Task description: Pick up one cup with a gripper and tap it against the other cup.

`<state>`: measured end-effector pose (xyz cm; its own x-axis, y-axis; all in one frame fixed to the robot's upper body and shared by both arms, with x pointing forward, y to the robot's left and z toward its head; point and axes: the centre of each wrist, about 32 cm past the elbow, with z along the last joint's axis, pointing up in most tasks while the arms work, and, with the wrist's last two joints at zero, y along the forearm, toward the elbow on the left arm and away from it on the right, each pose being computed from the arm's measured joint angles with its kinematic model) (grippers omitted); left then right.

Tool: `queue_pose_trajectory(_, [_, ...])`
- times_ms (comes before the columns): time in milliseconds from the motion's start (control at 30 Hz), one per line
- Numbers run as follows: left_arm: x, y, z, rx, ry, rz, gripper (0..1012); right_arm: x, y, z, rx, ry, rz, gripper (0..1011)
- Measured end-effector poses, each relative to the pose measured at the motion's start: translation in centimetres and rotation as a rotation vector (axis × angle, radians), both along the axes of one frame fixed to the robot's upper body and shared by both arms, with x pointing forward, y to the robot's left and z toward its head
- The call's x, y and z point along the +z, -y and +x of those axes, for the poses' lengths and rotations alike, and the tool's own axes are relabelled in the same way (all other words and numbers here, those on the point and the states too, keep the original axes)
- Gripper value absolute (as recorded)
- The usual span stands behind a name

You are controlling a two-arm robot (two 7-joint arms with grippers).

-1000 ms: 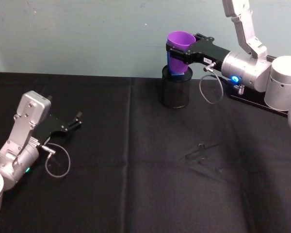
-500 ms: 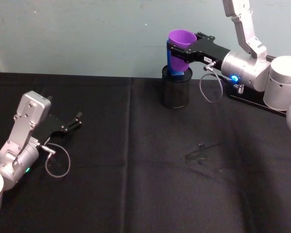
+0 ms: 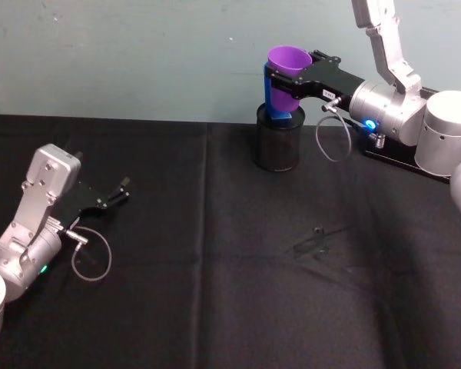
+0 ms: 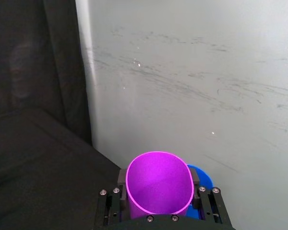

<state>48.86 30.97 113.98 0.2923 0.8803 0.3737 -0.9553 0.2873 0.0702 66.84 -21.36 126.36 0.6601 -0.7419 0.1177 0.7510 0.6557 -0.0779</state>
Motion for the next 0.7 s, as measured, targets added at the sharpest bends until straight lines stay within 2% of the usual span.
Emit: queue_pose_trajectory(700, [0.0,0.0,0.0,0.0,0.0,0.0,1005,-0.16,-0.22,0.62,-0.015,0.002,0.008,724])
